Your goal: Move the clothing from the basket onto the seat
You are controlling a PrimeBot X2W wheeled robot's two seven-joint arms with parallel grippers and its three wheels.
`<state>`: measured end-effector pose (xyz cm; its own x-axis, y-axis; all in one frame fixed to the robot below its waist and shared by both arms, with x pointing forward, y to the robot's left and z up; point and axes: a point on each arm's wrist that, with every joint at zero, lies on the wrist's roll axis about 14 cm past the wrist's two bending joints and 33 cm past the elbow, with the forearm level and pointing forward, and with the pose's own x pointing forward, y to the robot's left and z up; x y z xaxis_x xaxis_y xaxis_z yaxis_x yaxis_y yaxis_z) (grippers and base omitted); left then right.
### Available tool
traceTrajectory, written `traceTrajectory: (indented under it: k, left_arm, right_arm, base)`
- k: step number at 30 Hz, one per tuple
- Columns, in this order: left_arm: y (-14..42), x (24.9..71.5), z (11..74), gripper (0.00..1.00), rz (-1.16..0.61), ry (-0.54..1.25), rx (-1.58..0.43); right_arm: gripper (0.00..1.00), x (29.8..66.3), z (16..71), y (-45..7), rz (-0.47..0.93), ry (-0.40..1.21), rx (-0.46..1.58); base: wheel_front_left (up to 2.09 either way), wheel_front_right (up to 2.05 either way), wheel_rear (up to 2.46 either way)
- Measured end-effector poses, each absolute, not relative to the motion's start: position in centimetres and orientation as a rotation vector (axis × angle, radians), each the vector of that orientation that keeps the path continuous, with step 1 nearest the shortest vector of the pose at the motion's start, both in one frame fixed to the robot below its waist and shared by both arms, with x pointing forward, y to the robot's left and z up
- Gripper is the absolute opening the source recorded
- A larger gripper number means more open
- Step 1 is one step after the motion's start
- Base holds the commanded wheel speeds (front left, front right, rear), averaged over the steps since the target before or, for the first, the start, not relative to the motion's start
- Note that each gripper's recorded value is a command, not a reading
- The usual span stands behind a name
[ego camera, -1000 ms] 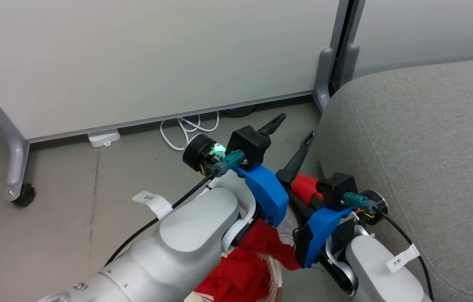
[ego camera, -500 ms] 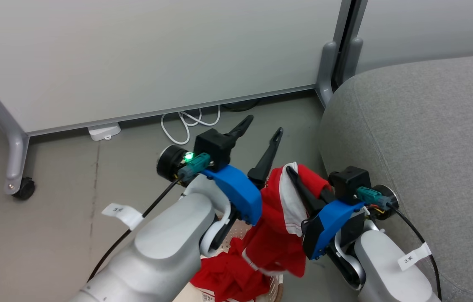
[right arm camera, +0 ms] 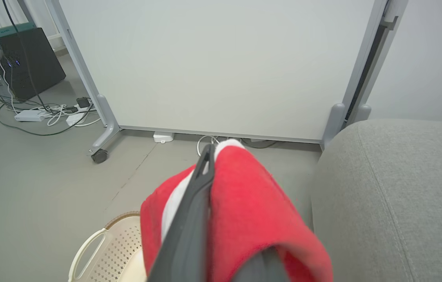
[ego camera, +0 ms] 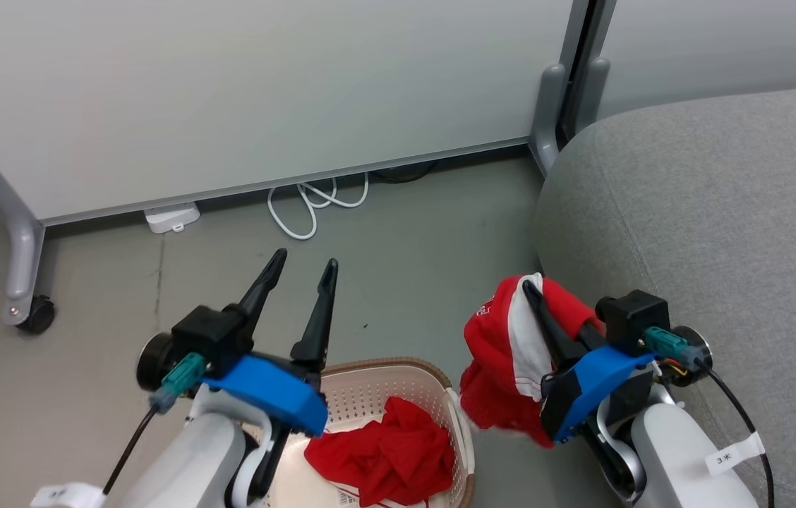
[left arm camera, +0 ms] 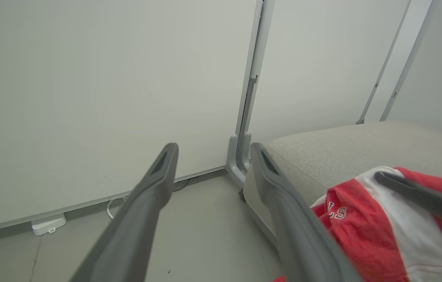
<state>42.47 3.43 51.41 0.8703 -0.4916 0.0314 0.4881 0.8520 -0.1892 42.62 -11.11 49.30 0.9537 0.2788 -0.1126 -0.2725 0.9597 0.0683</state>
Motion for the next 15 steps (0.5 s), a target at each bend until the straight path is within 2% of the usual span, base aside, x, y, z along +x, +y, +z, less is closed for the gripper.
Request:
traceTrajectory:
  k: [15]
  left_arm:
    - [6.6, 38.0, 48.9, 1.00, -0.485, 0.026, -0.175]
  right_arm:
    - [0.00, 40.6, 49.5, -13.3, 0.213, 0.118, 0.069]
  base:
    - [0.00, 0.00, 0.00]
